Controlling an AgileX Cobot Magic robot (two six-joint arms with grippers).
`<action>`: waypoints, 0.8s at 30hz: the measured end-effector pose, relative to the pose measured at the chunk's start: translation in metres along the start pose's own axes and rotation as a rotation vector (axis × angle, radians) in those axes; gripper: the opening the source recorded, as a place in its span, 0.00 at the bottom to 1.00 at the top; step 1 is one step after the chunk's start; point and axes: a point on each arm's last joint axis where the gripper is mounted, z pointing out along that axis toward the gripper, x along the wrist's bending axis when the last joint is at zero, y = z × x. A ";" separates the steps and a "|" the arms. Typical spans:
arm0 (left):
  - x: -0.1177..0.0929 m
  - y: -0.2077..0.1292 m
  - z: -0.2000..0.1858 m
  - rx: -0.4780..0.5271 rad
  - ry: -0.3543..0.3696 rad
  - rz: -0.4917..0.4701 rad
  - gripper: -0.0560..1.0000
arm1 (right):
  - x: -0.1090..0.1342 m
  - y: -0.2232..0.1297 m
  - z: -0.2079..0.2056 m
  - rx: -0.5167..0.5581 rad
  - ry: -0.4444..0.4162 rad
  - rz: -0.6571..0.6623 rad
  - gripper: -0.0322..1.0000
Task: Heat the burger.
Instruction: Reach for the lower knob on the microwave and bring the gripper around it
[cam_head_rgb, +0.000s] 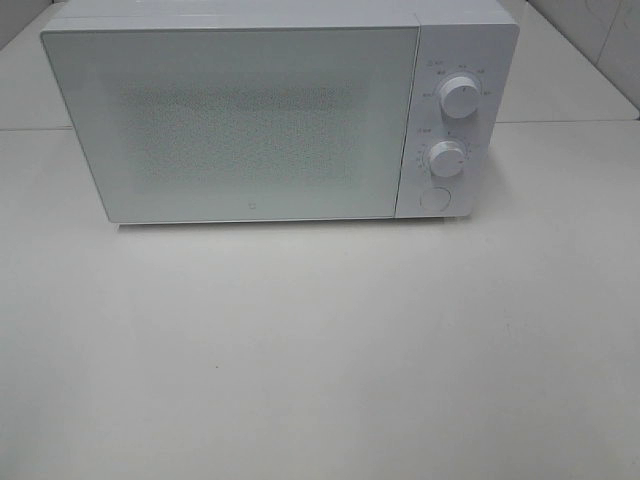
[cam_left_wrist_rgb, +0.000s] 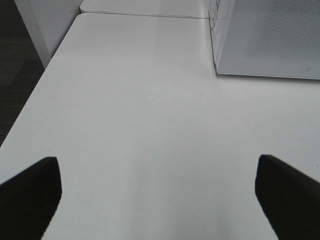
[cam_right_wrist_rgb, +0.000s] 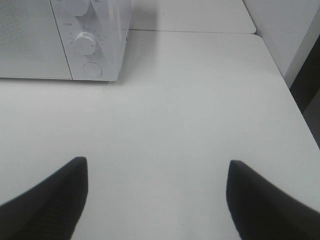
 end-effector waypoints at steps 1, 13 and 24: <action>0.000 0.000 0.000 0.000 0.000 0.000 0.97 | 0.000 0.000 0.000 0.000 0.000 0.004 0.77; 0.000 0.000 0.000 0.000 0.000 0.000 0.97 | 0.000 0.000 0.000 0.000 0.000 0.007 0.80; 0.000 0.000 0.000 0.000 0.000 0.000 0.97 | 0.000 0.016 -0.008 -0.150 0.004 0.009 0.80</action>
